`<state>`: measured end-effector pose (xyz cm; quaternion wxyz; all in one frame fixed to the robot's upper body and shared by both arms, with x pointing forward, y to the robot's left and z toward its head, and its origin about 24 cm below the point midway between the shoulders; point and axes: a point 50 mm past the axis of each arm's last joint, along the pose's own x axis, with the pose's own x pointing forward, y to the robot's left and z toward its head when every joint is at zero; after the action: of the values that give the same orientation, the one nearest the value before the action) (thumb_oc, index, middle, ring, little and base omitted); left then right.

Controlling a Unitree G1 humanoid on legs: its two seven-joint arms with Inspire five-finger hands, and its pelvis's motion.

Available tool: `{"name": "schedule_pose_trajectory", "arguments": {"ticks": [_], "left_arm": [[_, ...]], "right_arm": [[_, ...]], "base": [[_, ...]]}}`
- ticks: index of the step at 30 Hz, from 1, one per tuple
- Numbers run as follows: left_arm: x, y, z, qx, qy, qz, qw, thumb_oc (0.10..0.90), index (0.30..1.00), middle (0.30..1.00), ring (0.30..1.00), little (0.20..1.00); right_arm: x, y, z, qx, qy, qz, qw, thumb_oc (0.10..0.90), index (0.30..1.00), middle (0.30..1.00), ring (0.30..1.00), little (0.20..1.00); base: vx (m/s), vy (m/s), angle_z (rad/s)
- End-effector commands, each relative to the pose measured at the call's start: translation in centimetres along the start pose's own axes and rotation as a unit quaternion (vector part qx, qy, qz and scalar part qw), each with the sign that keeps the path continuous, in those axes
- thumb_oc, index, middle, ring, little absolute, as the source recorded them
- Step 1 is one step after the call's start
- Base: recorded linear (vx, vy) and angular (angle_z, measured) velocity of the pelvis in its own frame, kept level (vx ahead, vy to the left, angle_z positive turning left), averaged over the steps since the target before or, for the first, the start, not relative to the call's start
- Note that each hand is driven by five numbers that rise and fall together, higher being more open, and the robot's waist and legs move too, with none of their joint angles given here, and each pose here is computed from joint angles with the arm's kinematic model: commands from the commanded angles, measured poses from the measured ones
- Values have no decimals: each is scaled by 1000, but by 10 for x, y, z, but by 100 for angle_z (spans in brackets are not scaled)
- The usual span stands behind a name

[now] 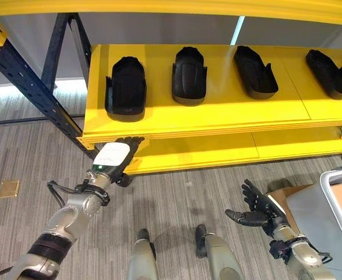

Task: Move parts from the plastic box to the shelf.

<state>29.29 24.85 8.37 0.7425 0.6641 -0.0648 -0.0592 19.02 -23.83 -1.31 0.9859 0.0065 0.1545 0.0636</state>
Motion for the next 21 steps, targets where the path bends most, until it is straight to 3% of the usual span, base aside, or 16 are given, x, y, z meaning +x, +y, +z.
{"name": "schedule_pose_trajectory", "arguments": {"ticks": [1, 5, 21], "left_arm": [[12, 55, 10, 36, -39, 131, 990, 900, 1000, 1000, 1000, 1000], [12, 69, 5, 59, -37, 149, 986, 900, 1000, 1000, 1000, 1000], [27, 79, 6, 75, -35, 155, 984, 900, 1000, 1000, 1000, 1000]], "right_arm": [[-3, -7, 46, -35, -111, 4, 993, 900, 1000, 1000, 1000, 1000], [-3, -8, 46, -37, -110, 7, 993, 900, 1000, 1000, 1000, 1000], [-4, -7, 46, -41, -106, 14, 993, 900, 1000, 1000, 1000, 1000]], "base": [[4, 7, -3], [0, 2, -1], [-1, 4, -1]]}}
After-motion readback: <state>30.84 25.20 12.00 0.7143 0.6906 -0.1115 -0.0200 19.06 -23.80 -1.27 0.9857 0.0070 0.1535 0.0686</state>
